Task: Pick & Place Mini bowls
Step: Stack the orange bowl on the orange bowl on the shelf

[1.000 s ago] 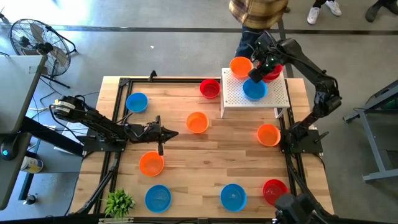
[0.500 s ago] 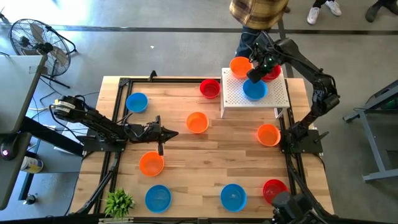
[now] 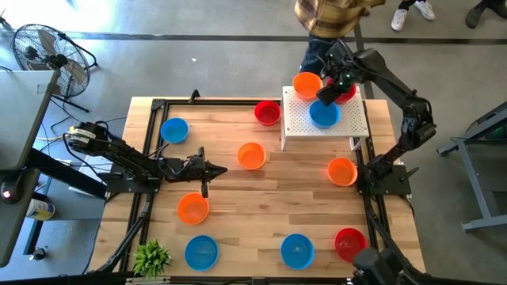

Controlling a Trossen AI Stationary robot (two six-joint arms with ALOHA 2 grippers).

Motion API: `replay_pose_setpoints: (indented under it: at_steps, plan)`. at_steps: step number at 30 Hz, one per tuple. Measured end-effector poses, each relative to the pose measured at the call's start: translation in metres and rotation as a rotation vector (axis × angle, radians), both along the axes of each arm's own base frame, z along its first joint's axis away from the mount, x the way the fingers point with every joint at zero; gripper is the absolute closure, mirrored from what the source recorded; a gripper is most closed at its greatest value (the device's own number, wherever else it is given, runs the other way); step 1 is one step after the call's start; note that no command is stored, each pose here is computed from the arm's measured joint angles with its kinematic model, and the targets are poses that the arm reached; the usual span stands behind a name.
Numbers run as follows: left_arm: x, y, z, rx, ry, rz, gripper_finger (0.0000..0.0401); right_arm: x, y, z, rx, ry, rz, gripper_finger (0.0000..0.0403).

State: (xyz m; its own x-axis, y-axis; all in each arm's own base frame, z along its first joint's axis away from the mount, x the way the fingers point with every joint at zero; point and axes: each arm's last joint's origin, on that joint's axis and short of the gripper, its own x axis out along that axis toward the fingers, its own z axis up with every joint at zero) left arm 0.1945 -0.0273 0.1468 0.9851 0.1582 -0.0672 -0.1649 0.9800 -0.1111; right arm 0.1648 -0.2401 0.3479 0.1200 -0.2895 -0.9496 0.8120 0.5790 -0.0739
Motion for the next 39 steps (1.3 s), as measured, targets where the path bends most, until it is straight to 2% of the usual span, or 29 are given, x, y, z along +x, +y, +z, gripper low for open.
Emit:
replay_pose_setpoints:
  at_steps: [4, 9, 14, 17, 20, 27, 33, 39]
  plan:
    - [0.0, 0.0, 0.0, 0.0, 0.0, 0.0, 0.04, -0.001, 0.002, 0.003, -0.002, -0.011, 0.003, 0.0346]
    - [0.0, 0.0, 0.0, -0.001, 0.0, 0.0, 0.04, -0.002, 0.006, 0.006, -0.002, -0.033, 0.032, 0.0395]
    - [0.0, 0.0, 0.0, -0.004, -0.001, 0.001, 0.04, -0.003, 0.026, 0.027, -0.099, -0.099, 0.086, 0.0395]
    - [0.0, 0.0, 0.0, -0.004, -0.001, 0.0, 0.04, -0.003, 0.045, 0.036, -0.208, -0.2, 0.135, 0.0401]
    - [0.0, 0.0, 0.0, -0.003, -0.001, 0.0, 0.04, -0.007, 0.069, 0.033, -0.288, -0.323, 0.169, 0.04]
    - [0.0, 0.0, 0.0, -0.003, -0.001, 0.001, 0.04, -0.018, 0.135, 0.007, -0.325, -0.564, 0.234, 0.0402]
    - [0.0, 0.0, 0.0, -0.004, -0.001, 0.001, 0.04, -0.025, 0.185, -0.002, -0.364, -0.629, 0.237, 0.0402]
    - [0.0, 0.0, 0.0, -0.003, 0.0, 0.001, 0.04, -0.012, 0.223, -0.013, -0.351, -0.624, 0.271, 0.0402]
